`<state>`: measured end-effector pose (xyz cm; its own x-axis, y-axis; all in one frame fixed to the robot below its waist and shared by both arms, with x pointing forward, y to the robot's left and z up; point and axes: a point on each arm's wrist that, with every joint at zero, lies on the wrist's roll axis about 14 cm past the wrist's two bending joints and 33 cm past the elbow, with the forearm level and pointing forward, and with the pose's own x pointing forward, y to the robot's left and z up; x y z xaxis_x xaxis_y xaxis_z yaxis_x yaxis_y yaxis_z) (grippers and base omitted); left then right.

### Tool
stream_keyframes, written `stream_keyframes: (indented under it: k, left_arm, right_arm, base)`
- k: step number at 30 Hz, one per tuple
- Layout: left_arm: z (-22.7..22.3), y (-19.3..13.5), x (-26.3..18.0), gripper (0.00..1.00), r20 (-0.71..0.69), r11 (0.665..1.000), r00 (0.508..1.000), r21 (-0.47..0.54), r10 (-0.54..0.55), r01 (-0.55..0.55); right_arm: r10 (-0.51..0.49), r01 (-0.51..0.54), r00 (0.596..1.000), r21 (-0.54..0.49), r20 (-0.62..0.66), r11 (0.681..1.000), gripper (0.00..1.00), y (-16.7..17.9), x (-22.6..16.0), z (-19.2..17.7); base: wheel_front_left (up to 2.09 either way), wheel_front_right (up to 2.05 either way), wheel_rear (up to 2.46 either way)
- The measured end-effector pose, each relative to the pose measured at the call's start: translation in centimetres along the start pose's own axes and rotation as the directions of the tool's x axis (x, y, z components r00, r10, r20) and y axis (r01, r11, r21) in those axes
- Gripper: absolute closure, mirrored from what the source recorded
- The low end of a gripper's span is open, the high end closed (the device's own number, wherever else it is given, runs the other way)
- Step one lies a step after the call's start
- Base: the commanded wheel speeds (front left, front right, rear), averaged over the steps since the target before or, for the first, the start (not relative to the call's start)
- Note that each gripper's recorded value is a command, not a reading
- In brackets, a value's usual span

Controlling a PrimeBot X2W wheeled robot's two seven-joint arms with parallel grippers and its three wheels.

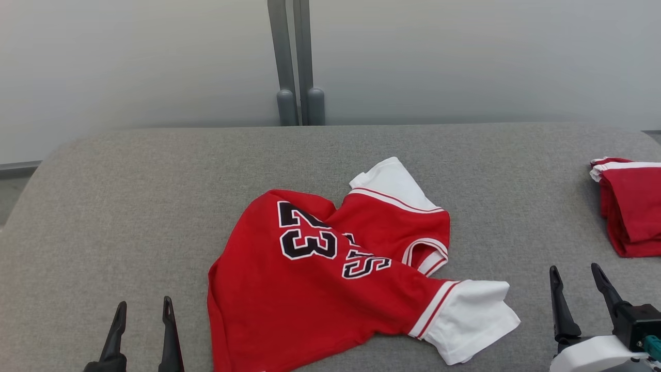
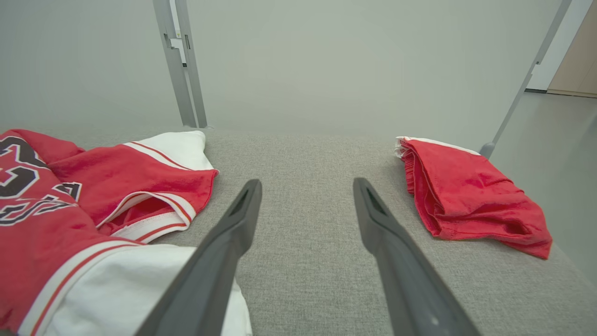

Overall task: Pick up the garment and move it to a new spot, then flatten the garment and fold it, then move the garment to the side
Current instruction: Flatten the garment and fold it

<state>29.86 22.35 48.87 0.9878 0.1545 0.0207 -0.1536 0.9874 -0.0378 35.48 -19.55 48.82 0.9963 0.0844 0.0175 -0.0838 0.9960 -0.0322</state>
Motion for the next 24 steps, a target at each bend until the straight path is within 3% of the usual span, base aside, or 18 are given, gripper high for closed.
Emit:
stream_keyframes:
  k: [24]
  left_arm:
    - [-0.8,-2.2,0.8,0.00,-0.014,0.991,0.992,-0.049,-0.129,0.128]
  right_arm:
    - [0.014,-0.013,1.000,0.041,-0.015,0.999,0.00,1.3,-1.3,-0.6]
  base:
    - [0.00,0.00,0.00]
